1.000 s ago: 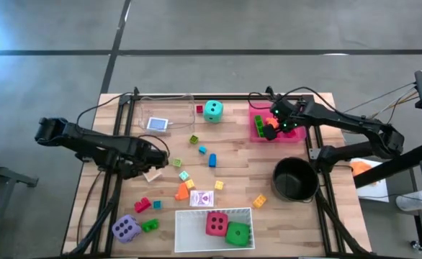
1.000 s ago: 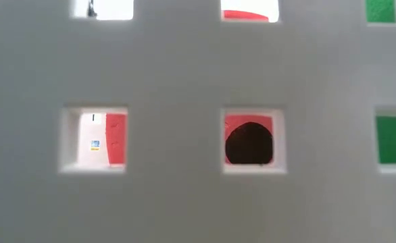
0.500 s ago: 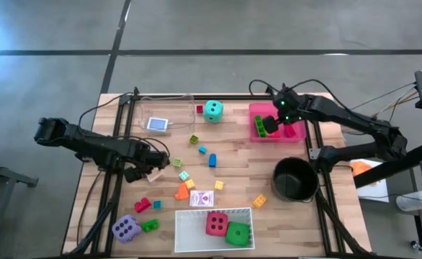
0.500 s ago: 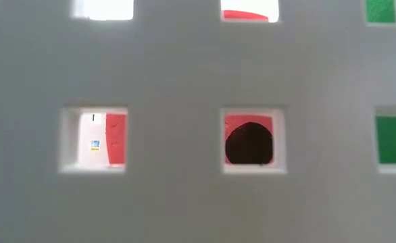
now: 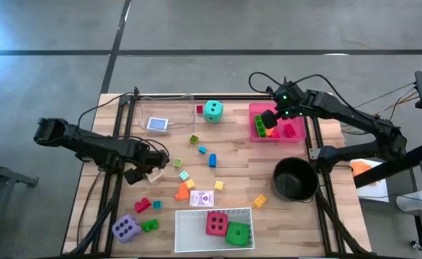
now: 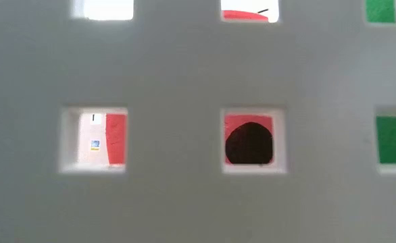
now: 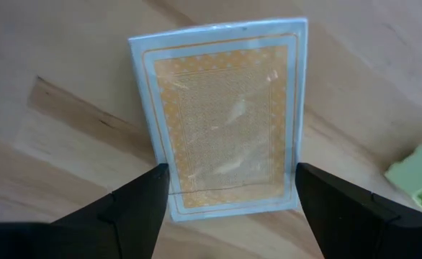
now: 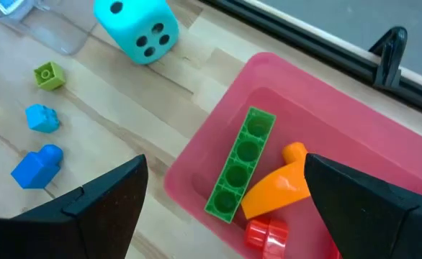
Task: Pick & Place Toys
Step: Put the yellow deck of cards into the transparent bin
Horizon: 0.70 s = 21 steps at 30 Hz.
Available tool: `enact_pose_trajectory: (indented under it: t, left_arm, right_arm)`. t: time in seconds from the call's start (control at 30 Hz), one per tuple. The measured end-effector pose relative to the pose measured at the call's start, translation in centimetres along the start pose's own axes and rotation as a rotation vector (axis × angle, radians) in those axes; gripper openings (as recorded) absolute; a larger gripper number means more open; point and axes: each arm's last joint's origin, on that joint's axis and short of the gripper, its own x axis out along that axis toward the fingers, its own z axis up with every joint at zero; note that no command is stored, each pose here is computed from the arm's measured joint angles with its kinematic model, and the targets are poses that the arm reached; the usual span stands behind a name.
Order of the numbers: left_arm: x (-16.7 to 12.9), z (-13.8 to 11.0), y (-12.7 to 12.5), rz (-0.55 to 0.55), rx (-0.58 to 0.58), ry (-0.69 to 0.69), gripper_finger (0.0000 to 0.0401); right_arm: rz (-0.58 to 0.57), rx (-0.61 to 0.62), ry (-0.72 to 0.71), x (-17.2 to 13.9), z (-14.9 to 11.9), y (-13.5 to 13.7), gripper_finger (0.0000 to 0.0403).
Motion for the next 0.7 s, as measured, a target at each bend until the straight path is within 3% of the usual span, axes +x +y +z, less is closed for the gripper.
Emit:
enact_pose_trajectory:
  t: [0.17,0.4,0.57,0.7]
  left_arm:
    - [-0.32,-0.09,-0.09,-0.036,0.017,0.028,0.0305]
    - [-0.36,-0.09,-0.09,-0.039,-0.09,0.03,0.0305]
    - [-0.35,-0.09,-0.09,-0.039,-0.099,0.029,0.0305]
    - [-0.26,0.18,-0.18,-0.105,-0.089,-0.051,0.0305]
  right_arm:
    - [-0.002,-0.001,0.004,0.1,-0.09,-0.03,0.0366]
    - [-0.003,-0.017,0.005,0.22,-0.16,-0.06,0.0366]
    - [-0.002,-0.016,0.011,0.17,-0.17,-0.06,0.0366]
    - [0.007,-0.003,0.006,0.12,-0.09,-0.01,0.0366]
